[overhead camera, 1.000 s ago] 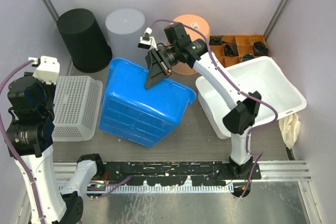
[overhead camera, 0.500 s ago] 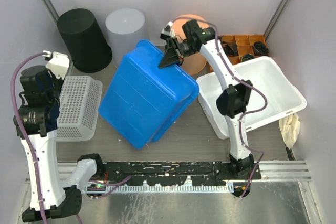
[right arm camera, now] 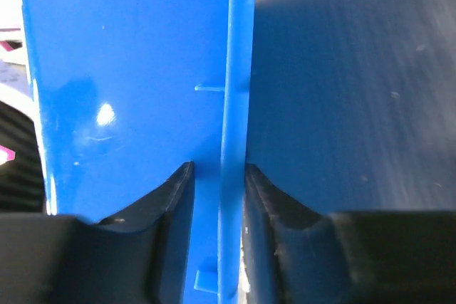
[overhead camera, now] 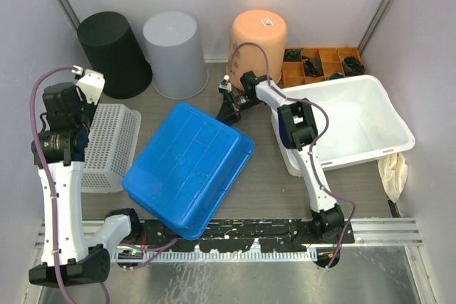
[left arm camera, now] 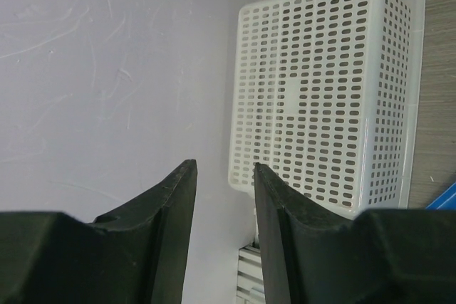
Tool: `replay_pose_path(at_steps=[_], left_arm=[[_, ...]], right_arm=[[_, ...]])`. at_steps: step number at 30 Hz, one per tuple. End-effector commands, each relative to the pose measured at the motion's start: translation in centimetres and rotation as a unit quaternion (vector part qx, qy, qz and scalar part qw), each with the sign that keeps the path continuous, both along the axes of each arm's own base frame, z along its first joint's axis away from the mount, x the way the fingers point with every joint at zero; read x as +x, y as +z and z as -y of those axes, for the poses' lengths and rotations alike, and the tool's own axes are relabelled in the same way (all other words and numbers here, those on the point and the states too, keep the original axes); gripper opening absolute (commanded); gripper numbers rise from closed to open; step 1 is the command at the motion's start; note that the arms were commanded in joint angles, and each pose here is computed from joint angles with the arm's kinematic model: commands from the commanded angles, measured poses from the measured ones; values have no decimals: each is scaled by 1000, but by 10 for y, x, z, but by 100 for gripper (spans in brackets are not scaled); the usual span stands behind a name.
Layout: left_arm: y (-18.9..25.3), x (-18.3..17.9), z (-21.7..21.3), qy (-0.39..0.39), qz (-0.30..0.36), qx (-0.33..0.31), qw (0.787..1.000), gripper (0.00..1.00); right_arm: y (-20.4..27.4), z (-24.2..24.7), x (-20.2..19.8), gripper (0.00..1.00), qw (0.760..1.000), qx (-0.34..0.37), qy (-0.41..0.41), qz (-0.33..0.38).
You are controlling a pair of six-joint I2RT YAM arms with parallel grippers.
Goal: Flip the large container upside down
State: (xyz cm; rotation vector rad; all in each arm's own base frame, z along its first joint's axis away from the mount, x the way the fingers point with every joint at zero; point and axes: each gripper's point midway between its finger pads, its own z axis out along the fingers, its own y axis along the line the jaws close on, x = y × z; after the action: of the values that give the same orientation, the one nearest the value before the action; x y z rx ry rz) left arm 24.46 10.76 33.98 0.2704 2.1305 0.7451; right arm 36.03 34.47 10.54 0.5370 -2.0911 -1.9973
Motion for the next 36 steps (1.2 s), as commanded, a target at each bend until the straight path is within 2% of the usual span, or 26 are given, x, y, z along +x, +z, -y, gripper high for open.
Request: replay_pose_path(at_steps=[1, 4, 7, 9, 12, 14, 15, 17, 19, 21, 22, 23, 26, 28, 31, 33, 36], left_arm=[[10, 8, 1, -4, 41, -6, 999, 40], [4, 9, 3, -6, 35, -10, 999, 40], [-4, 10, 6, -15, 24, -18, 999, 41], [-10, 9, 14, -33, 7, -32, 999, 44], [-29, 0, 46, -115, -58, -83, 988, 53], [-46, -19, 77, -187, -122, -136, 965, 72], [-52, -28, 94, -227, -152, -164, 948, 75], [-63, -54, 128, -298, -226, -227, 899, 77], [-68, -74, 157, -340, -291, -260, 855, 78], [-73, -90, 185, -387, -346, -216, 827, 78], [-76, -96, 199, -410, -356, -183, 820, 78], [-79, -101, 209, -427, -365, -154, 813, 78], [-85, -119, 233, -467, -431, -136, 760, 78], [-92, -135, 247, -500, -460, -101, 727, 78], [-96, -160, 260, -538, -497, -89, 676, 78], [-102, -179, 264, -555, -521, -82, 644, 78], [-113, -208, 259, -562, -569, -64, 597, 78]], right_arm=[[30, -15, 21, 55, 977, -22, -22, 210], [47, -8, 21, 98, 960, -53, -36, 274], [54, -1, 26, 100, 932, -118, -60, 337], [58, 7, 29, 100, 904, -174, -78, 382], [76, 18, 25, 100, 856, -235, -88, 452], [88, 27, 22, 100, 802, -286, -91, 516], [93, 29, 18, 100, 778, -303, -89, 543], [104, 37, 16, 100, 730, -339, -90, 587], [121, 51, 18, 100, 686, -366, -95, 621], [140, 76, 22, 100, 639, -396, -109, 651], [146, 92, 21, 100, 613, -416, -110, 662], [149, 105, 14, 100, 599, -425, -100, 671], [137, 146, -31, 100, 592, -444, -37, 671], [137, 172, -56, 100, 593, -454, -41, 663], [147, 209, -83, 100, 634, -451, -82, 623], [146, 229, -89, 100, 652, -458, -106, 595], [118, 242, -104, 100, 671, -488, -93, 551]])
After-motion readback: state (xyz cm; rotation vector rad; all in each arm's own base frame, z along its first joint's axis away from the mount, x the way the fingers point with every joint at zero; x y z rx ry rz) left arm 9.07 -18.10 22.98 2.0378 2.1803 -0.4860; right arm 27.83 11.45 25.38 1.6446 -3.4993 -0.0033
